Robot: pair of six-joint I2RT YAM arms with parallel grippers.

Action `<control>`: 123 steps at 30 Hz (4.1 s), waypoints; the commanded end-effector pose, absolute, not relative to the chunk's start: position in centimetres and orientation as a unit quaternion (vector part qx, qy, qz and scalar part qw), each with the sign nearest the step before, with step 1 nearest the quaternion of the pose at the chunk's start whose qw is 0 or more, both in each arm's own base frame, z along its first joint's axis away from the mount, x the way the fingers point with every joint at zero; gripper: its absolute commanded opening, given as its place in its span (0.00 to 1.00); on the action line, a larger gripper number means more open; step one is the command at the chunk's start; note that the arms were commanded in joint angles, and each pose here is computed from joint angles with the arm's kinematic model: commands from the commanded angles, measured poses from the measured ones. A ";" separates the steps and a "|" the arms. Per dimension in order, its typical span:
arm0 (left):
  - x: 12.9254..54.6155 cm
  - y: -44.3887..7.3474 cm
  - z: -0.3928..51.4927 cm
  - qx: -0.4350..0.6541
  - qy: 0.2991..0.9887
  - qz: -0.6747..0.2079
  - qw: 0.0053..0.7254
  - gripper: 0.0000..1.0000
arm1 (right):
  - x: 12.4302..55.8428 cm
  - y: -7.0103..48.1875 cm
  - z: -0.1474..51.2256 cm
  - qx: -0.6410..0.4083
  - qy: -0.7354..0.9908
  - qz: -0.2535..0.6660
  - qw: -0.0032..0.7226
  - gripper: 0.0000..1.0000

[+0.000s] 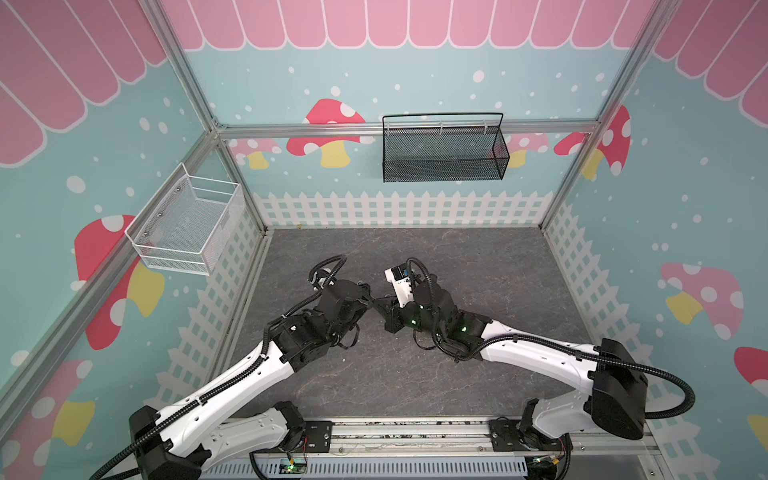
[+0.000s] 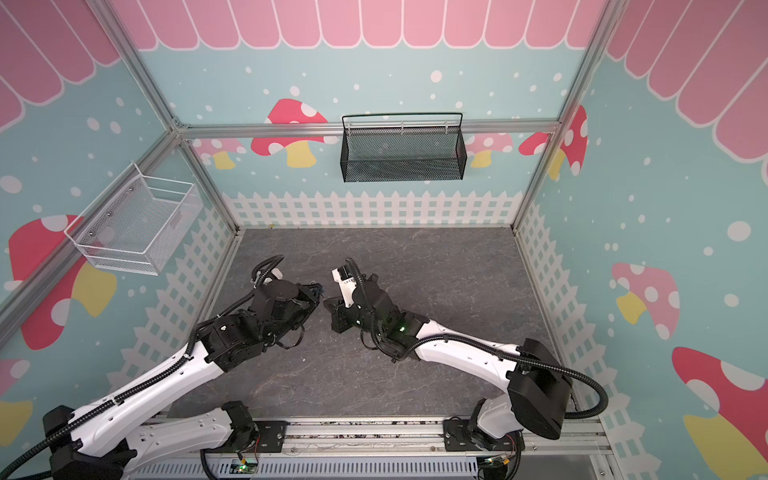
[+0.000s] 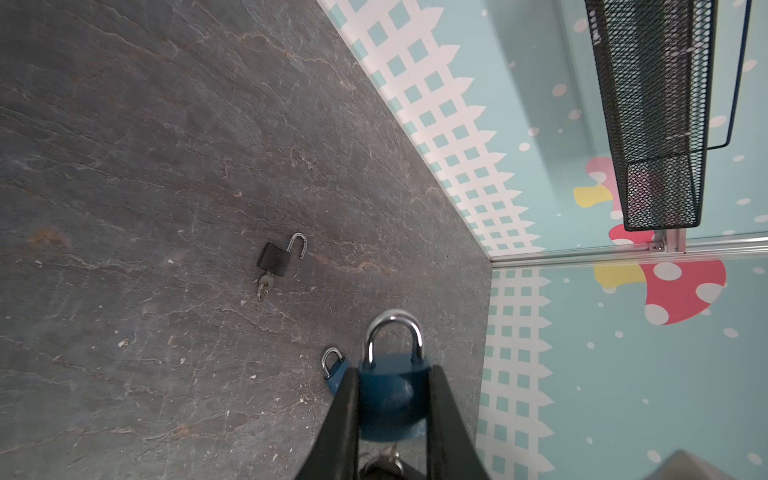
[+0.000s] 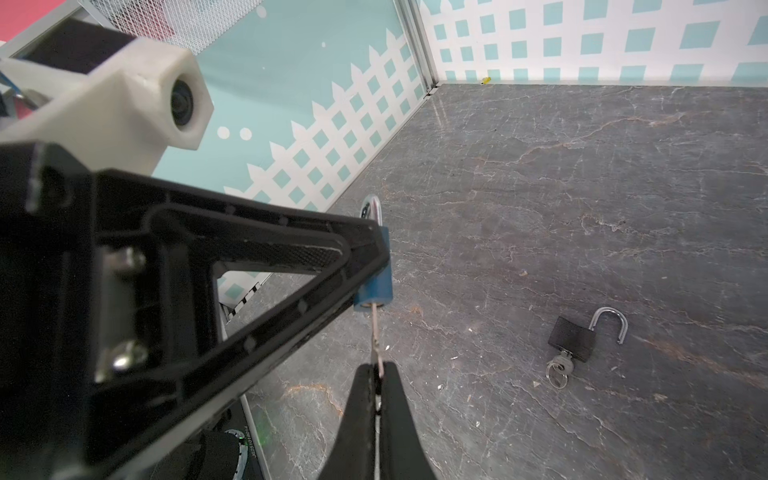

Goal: Unlock with the key

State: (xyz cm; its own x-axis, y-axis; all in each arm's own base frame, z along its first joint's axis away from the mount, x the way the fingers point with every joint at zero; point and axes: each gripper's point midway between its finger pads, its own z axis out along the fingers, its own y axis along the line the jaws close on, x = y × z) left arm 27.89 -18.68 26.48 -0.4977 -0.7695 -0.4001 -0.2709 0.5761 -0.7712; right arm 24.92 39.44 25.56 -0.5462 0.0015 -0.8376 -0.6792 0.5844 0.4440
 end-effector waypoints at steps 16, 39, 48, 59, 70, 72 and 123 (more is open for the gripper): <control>23.6 -19.5 21.6 -0.231 0.887 -0.268 0.296 0.00 | 24.5 40.9 36.4 -0.246 0.669 0.495 0.497 0.00; 27.1 -18.4 26.2 -0.425 0.740 -0.435 0.287 0.00 | 24.4 41.3 29.7 -0.227 0.700 0.409 0.539 0.00; 27.7 -19.9 26.8 -0.414 0.737 -0.457 0.276 0.00 | 24.3 42.7 30.6 -0.267 0.675 0.403 0.558 0.00; 28.4 -18.2 27.7 -0.399 0.744 -0.433 0.315 0.00 | 23.8 42.8 30.0 -0.282 0.717 0.425 0.476 0.00; 28.9 -17.0 28.3 -0.411 0.724 -0.455 0.316 0.00 | 23.3 41.5 29.2 -0.293 0.745 0.395 0.450 0.00; 28.9 -16.6 28.4 -0.416 0.721 -0.454 0.318 0.00 | 23.3 41.3 29.0 -0.288 0.752 0.389 0.447 0.00; 29.0 -16.1 30.3 -0.396 0.714 -0.461 0.346 0.00 | 25.8 39.8 27.4 -0.251 0.795 0.351 0.427 0.00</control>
